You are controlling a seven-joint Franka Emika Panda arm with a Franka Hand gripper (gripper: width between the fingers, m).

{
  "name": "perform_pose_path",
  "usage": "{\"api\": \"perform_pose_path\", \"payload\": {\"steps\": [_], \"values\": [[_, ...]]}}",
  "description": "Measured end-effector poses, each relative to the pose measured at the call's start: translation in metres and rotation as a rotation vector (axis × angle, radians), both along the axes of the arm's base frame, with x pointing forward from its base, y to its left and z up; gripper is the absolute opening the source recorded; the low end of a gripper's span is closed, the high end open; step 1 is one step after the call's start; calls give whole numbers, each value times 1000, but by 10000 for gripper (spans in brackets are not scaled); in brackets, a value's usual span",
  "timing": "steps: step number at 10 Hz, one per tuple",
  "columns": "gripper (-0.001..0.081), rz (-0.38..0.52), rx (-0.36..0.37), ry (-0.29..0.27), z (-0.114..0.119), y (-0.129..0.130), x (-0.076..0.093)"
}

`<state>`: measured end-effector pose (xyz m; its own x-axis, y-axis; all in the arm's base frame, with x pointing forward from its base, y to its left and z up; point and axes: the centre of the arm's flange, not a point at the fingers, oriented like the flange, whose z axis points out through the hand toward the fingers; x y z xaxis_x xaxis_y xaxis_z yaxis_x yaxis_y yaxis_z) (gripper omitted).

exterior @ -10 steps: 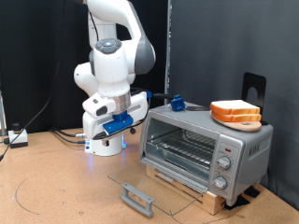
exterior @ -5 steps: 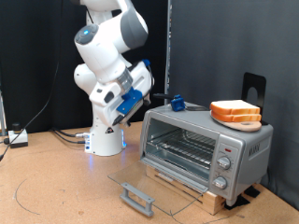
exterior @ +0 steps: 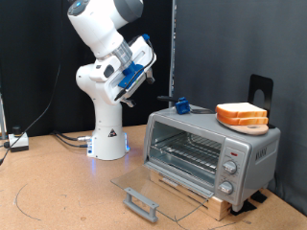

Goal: Make a piece of toast with the oven

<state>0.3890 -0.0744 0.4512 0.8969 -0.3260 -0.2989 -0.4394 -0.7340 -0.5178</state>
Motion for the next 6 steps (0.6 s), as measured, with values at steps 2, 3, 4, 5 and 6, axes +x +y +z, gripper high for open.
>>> {"api": "perform_pose_path", "payload": {"steps": [2,3,4,5,6], "values": [[807,85,104,-119,12,18,4],[807,144,161,-196,24,30,3],[807,224,204,-238,34,41,-2],[807,330,225,-286,43,52,-9],[807,432,202,-346,51,61,-15]]}}
